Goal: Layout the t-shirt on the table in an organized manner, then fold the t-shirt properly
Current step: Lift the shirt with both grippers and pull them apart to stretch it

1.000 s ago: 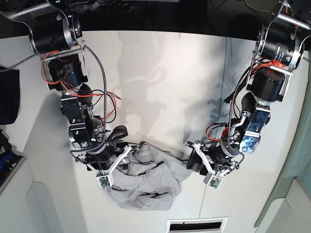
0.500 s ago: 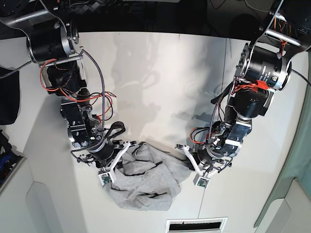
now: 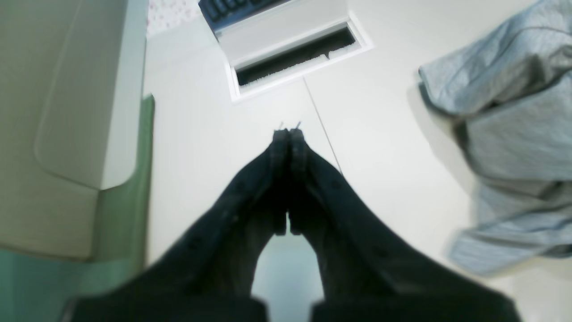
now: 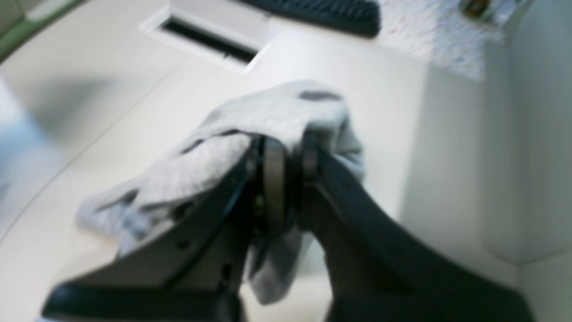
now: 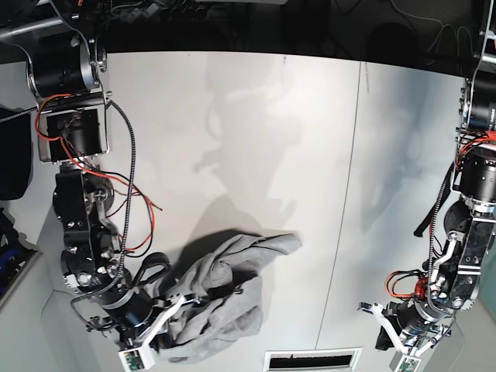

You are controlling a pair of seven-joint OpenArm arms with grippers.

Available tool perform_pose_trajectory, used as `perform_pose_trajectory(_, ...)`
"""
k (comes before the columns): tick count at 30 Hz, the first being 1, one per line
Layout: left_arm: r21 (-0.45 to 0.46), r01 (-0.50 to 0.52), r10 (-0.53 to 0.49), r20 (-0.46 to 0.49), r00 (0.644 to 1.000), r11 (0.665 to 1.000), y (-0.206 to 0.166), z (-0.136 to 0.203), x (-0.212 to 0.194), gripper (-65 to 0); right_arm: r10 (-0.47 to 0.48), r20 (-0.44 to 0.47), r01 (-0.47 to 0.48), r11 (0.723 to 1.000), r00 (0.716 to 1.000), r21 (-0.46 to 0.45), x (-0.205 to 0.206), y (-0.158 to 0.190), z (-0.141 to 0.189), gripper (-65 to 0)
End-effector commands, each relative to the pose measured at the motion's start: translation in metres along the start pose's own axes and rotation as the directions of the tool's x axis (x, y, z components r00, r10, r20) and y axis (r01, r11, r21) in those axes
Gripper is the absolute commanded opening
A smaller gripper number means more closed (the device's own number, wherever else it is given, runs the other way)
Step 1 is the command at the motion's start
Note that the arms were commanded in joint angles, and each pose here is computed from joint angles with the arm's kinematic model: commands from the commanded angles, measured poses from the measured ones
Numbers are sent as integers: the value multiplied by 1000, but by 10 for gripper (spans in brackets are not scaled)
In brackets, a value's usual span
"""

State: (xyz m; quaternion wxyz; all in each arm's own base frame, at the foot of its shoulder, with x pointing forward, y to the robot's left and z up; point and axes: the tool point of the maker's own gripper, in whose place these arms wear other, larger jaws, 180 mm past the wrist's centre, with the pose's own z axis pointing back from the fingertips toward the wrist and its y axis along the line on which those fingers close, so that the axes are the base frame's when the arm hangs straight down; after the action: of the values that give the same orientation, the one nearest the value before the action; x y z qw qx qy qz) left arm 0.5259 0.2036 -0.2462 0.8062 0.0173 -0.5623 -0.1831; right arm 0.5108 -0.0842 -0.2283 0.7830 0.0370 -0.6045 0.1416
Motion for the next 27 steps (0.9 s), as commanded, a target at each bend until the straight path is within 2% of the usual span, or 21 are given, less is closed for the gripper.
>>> perform_pose_trajectory(1, -27, 13, -11, 56, 998, 1000, 0, 4, 29, -650, -3, 110, 5, 1000, 994, -18, 42, -9, 6, -650)
perform_pose_trajectory(6, -194, -41, 42, 4, 999, 980, -32, 10, 22, -650, -65, 169, 73, 996, 983, -44, 78, -29, 32, -650)
perform_pose_trajectory(9, -255, -82, 84, -3, 996, 963, -52, 11, 15, -650, -134, 209, 139, 990, 969, -8, 90, -32, 38, -650)
perform_pose_trajectory(11, -294, -85, 83, -20, 996, 952, -67, 11, 4, -650, -141, 196, 140, 990, 970, 20, 88, -25, 33, -650)
perform_pose_trajectory(12, -303, -93, 88, -31, 996, 948, -73, 12, -3, -642, -141, 181, 134, 990, 973, 50, 84, -16, 29, -650)
perform_pose_trajectory(14, -319, -113, 100, -55, 993, 941, -85, 12, -16, -587, -142, 132, 121, 980, 981, 160, 70, 17, 16, -650)
perform_pose_trajectory(17, -342, -142, 122, -79, 989, 929, -103, 13, -32, -526, -76, 12, 67, 934, 997, 351, 31, 87, -1, -650)
perform_pose_trajectory(18, -349, -150, 130, -82, 988, 925, -108, 14, -36, -518, -48, -31, 56, 916, 998, 397, 15, 108, -4, -626)
perform_pose_trajectory(21, -371, -169, 148, -85, 985, 913, -124, 13, -39, -513, 32, -109, 22, 886, 994, 463, -23, 144, -9, -380)
perform_pose_trajectory(23, -378, -170, 152, -77, 985, 910, -130, 12, -36, -513, 62, -142, 5, 903, 988, 430, -37, 143, -14, -261)
perform_pose_trajectory(25, -381, -171, 158, -66, 985, 909, -132, 12, -34, -508, 65, -150, -6, 932, 987, 363, -38, 129, -18, -243)
perform_pose_trajectory(27, -381, -171, 156, -72, 985, 909, -132, 12, -36, -462, 47, -133, -7, 957, 990, 292, -29, 110, -20, -243)
